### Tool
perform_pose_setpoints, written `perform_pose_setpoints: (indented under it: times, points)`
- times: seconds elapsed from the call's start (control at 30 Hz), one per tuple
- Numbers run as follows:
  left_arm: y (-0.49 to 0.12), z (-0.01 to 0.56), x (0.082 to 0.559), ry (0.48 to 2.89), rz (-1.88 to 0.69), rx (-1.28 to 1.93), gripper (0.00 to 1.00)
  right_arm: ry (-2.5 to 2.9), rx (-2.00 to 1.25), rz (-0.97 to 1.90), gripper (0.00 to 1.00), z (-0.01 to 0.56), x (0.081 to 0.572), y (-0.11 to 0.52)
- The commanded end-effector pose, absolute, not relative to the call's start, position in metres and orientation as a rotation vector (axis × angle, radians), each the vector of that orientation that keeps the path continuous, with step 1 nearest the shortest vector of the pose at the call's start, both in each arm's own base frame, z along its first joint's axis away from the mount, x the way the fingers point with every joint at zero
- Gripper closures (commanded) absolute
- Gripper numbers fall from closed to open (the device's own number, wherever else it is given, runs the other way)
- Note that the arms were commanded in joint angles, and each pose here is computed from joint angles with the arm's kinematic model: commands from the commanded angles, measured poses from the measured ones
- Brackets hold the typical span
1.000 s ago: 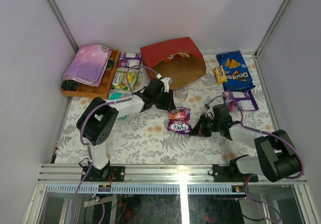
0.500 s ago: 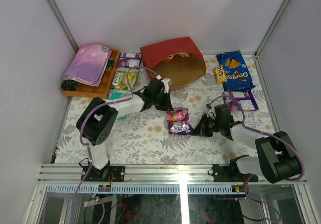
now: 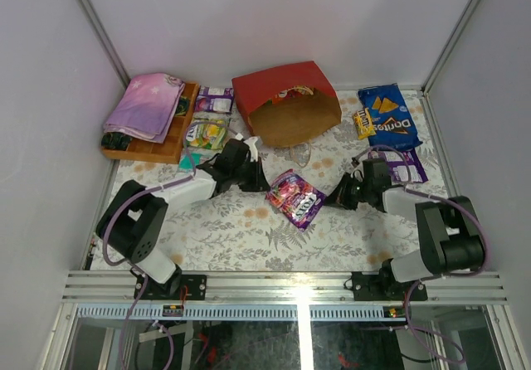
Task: Take the snacks out of the paper bag
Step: Adjust the snack at the center of the board.
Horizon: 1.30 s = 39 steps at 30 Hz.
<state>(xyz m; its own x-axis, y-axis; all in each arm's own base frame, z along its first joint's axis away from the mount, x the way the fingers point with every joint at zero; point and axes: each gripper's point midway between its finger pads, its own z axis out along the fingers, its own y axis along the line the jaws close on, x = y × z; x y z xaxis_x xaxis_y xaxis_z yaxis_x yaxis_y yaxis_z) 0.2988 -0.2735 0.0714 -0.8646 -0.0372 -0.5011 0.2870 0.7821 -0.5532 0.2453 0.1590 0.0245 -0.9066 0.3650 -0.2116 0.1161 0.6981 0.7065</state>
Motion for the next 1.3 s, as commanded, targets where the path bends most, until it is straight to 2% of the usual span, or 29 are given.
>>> perform_pose_setpoints:
  times: [0.0, 0.07, 0.17, 0.23, 0.3, 0.43, 0.73, 0.87, 0.93, 1.03, 1.27]
  points:
    - [-0.247, 0.068, 0.304, 2.438, -0.793, 0.088, 0.93, 2.576, 0.309, 0.92, 1.0, 0.022, 0.279, 0.147]
    - [-0.244, 0.066, 0.298, 2.43, -0.797, 0.083, 0.73, 2.602, 0.246, 0.919, 1.0, 0.02, 0.283, 0.149]
    - [-0.243, 0.064, 0.294, 2.417, -0.817, 0.091, 0.53, 2.628, 0.175, 0.908, 1.0, 0.019, 0.286, 0.148]
    - [-0.244, 0.064, 0.298, 2.402, -0.851, 0.072, 0.31, 2.633, 0.155, 0.9, 1.0, 0.019, 0.286, 0.148]
    - [-0.247, 0.061, 0.302, 2.395, -0.926, 0.045, 0.22, 2.631, 0.146, 0.905, 1.0, 0.019, 0.286, 0.149]
    - [-0.263, 0.059, 0.312, 2.387, -1.051, 0.046, 0.14, 2.621, 0.136, 0.953, 1.0, 0.021, 0.284, 0.153]
    - [-0.28, 0.063, 0.348, 2.342, -1.046, 0.091, 0.15, 2.634, 0.121, 1.002, 1.0, 0.016, 0.274, 0.157]
    - [-0.289, 0.052, 0.359, 2.373, -1.052, 0.086, 0.26, 2.628, 0.116, 1.016, 1.0, 0.018, 0.275, 0.159]
    - [-0.288, 0.044, 0.363, 2.4, -1.027, 0.055, 0.38, 2.625, 0.115, 1.015, 1.0, 0.019, 0.276, 0.159]
    - [-0.286, 0.028, 0.364, 2.447, -0.997, 0.005, 0.46, 2.625, 0.116, 1.011, 1.0, 0.019, 0.276, 0.158]
    - [-0.293, 0.021, 0.359, 2.472, -0.989, -0.012, 0.62, 2.623, 0.114, 1.031, 1.0, 0.018, 0.276, 0.16]
